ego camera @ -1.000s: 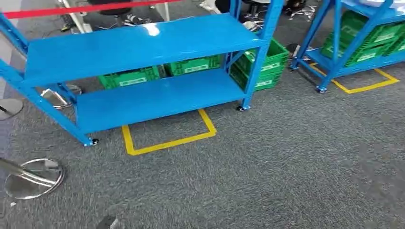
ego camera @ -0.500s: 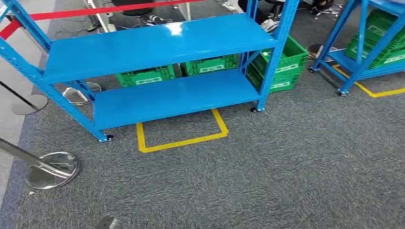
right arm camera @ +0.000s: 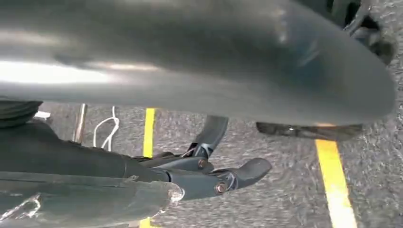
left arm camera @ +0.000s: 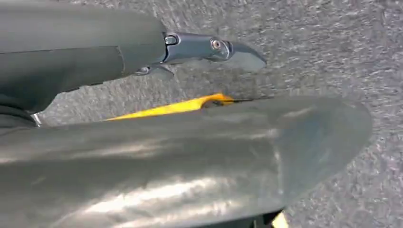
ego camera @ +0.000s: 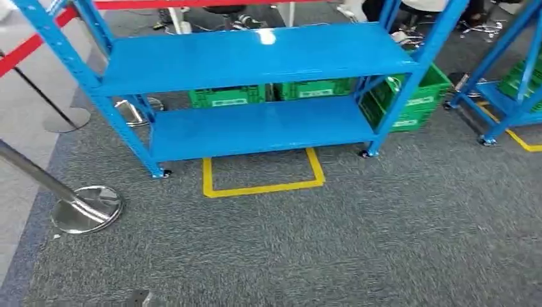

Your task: Take the parts from the cabinet and place them on the table.

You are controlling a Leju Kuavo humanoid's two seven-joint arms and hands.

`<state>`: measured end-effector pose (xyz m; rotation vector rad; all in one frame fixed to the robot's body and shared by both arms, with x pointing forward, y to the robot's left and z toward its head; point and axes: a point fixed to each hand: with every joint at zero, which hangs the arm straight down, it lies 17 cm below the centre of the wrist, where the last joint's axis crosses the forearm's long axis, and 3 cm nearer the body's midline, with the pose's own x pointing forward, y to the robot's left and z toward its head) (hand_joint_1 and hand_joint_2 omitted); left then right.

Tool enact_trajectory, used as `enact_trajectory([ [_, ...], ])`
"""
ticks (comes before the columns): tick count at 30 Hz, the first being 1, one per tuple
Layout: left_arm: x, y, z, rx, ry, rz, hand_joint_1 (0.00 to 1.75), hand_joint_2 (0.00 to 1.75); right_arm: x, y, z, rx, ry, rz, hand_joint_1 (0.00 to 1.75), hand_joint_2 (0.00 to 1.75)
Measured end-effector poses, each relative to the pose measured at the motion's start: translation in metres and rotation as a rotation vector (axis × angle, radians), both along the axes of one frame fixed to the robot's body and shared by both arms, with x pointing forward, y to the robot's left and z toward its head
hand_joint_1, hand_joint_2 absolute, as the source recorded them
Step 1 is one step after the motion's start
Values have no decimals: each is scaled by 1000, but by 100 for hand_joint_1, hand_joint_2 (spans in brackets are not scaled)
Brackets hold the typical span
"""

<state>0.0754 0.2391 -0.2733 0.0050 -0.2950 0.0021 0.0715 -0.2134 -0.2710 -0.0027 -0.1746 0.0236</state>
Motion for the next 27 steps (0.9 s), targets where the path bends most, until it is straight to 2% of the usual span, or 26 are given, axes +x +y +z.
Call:
enact_trajectory([
  [4,-10,1,-3,3,65,18,0,0,-5,0,-1,3,19,18,0,0],
  [5,-12,-1,-3,-15,85,67,0,0,-6,1,-1,3,25,28,0,0],
  [7,-4,-8,-1,-79,79,244,0,0,-6,1,-1,6,25,27,0,0],
  [8,-1,-13,0,-96,70,285,0,0,-5,2,-1,10,20,18,0,0],
  [9,-1,-19,1,-102,64,262,0,0,-4,2,-1,8,17,13,0,0],
  [10,-4,-27,2,-111,65,235,0,175,-3,2,0,7,15,10,0,0],
  [17,-10,-42,2,-105,79,168,0,175,-7,5,-1,10,21,9,0,0],
  [27,-37,-45,-2,-74,237,36,0,175,-3,6,0,15,19,17,0,0],
])
